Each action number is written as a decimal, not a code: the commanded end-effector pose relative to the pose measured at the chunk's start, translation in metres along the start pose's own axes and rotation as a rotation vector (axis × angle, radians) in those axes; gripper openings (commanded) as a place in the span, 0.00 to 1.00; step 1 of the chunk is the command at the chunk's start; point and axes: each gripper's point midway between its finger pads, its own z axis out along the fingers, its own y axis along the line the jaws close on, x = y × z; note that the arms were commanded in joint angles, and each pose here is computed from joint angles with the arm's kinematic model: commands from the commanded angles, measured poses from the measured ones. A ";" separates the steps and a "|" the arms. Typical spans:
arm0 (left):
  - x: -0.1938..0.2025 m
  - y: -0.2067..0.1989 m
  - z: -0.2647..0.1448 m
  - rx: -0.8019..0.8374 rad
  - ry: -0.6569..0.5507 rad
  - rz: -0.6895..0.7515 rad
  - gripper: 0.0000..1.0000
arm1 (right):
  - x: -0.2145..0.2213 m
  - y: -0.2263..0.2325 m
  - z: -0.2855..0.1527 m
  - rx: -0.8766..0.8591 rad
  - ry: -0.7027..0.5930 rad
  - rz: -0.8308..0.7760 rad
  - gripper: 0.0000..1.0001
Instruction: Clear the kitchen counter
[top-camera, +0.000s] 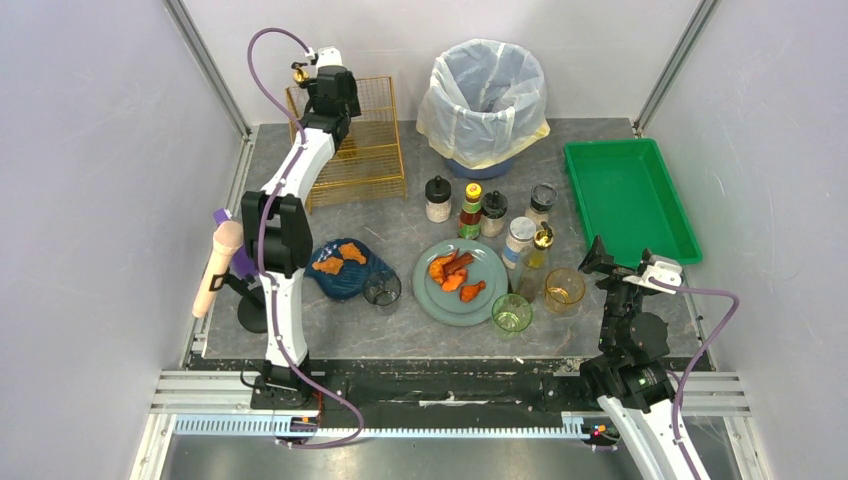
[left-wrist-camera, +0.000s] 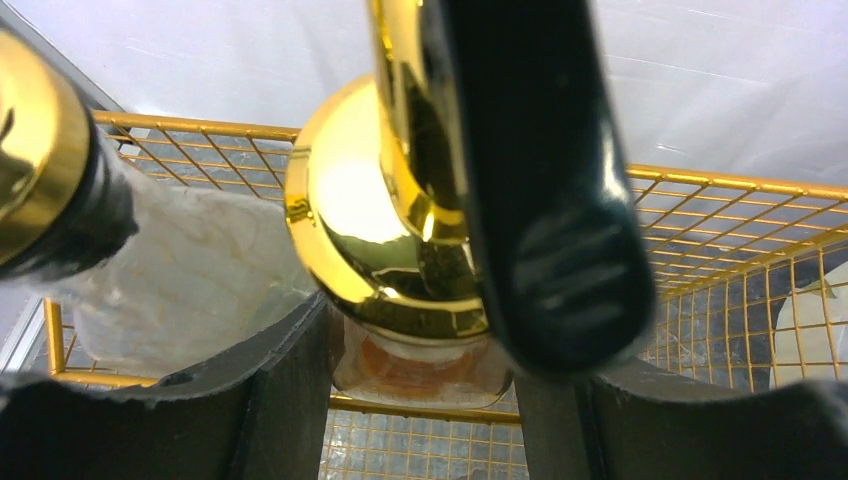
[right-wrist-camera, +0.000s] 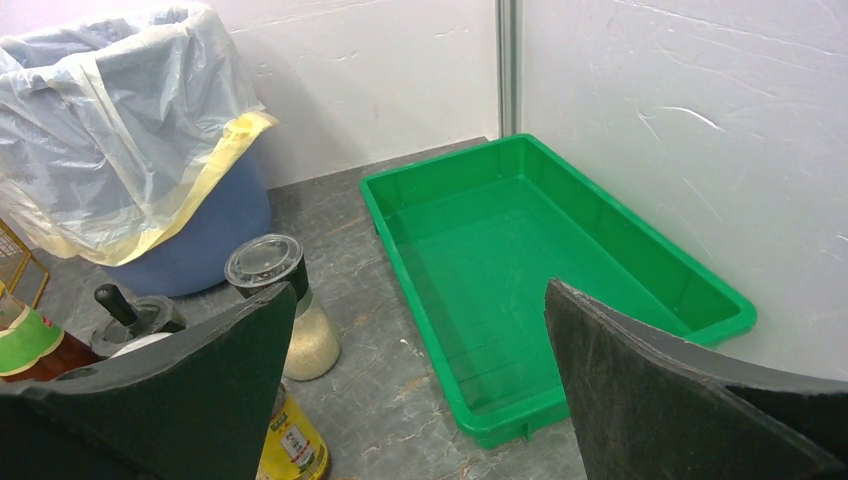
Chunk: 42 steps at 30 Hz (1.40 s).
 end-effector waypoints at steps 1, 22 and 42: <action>-0.032 -0.003 -0.006 0.014 -0.076 -0.072 0.53 | -0.041 -0.008 -0.013 -0.009 -0.158 0.108 0.98; -0.052 -0.022 -0.092 0.182 -0.021 -0.165 0.87 | -0.046 -0.007 -0.015 -0.016 -0.155 0.130 0.98; 0.022 -0.092 -0.310 0.679 0.022 -0.120 0.87 | -0.051 -0.006 -0.017 -0.026 -0.151 0.156 0.98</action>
